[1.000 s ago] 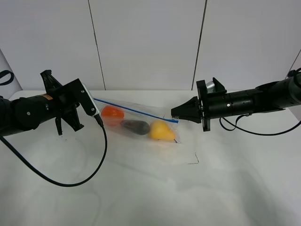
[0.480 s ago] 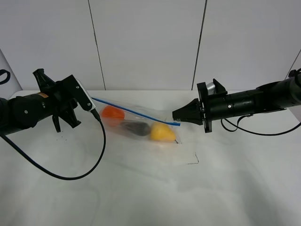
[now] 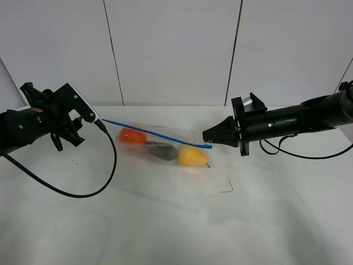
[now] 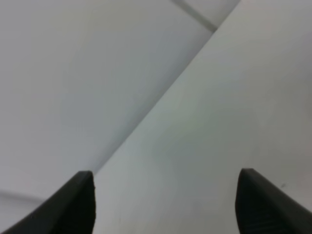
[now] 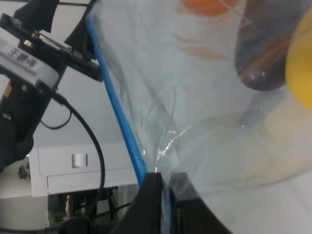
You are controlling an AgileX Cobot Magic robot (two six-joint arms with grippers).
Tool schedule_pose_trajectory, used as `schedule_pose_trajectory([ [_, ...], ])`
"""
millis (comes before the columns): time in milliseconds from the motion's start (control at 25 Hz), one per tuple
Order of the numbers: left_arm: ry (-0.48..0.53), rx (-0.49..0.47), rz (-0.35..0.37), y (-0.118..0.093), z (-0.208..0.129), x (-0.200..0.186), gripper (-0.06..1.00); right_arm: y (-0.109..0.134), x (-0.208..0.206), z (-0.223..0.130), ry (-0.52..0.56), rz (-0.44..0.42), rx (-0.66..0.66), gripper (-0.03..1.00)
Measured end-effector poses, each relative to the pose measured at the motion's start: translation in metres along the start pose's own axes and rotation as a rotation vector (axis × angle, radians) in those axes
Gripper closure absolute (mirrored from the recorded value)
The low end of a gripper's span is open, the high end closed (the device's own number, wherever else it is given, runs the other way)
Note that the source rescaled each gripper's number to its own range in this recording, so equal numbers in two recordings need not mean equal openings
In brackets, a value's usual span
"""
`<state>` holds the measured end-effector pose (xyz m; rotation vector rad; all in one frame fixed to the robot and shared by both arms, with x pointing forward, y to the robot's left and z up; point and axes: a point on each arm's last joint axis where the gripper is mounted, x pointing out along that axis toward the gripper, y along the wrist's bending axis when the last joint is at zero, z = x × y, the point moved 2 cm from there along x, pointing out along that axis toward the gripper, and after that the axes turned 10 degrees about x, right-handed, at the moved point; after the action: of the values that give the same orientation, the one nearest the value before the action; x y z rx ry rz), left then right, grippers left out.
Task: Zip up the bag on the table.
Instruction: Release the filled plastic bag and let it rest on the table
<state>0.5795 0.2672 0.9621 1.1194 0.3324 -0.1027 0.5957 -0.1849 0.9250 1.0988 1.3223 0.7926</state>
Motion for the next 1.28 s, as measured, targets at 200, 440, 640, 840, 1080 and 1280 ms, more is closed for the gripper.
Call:
schedule_pose_trajectory([
  [200,0.047,-0.161,-0.008,0.004,-0.015,0.002,0.16,0.000,0.000,0.000,0.001,-0.001,0.000,0.96],
  [440,0.133,-0.373,-0.099,0.010,-0.035,0.009,0.17,0.000,0.000,0.000,0.002,-0.002,-0.001,0.96],
  [640,0.213,-0.589,-0.247,0.026,-0.043,0.018,0.17,0.000,0.000,0.000,0.002,-0.002,-0.001,0.96],
  [840,0.304,-0.762,-0.459,0.033,-0.042,0.015,0.17,0.000,0.000,0.000,0.002,-0.002,-0.001,0.96],
  [1080,0.471,-0.906,-0.661,0.036,-0.031,0.003,0.17,0.000,0.000,0.000,0.002,-0.003,-0.001,0.96],
  [1280,0.652,-0.900,-0.692,0.052,-0.033,-0.003,0.17,0.000,0.000,0.000,0.002,-0.003,-0.001,0.96],
])
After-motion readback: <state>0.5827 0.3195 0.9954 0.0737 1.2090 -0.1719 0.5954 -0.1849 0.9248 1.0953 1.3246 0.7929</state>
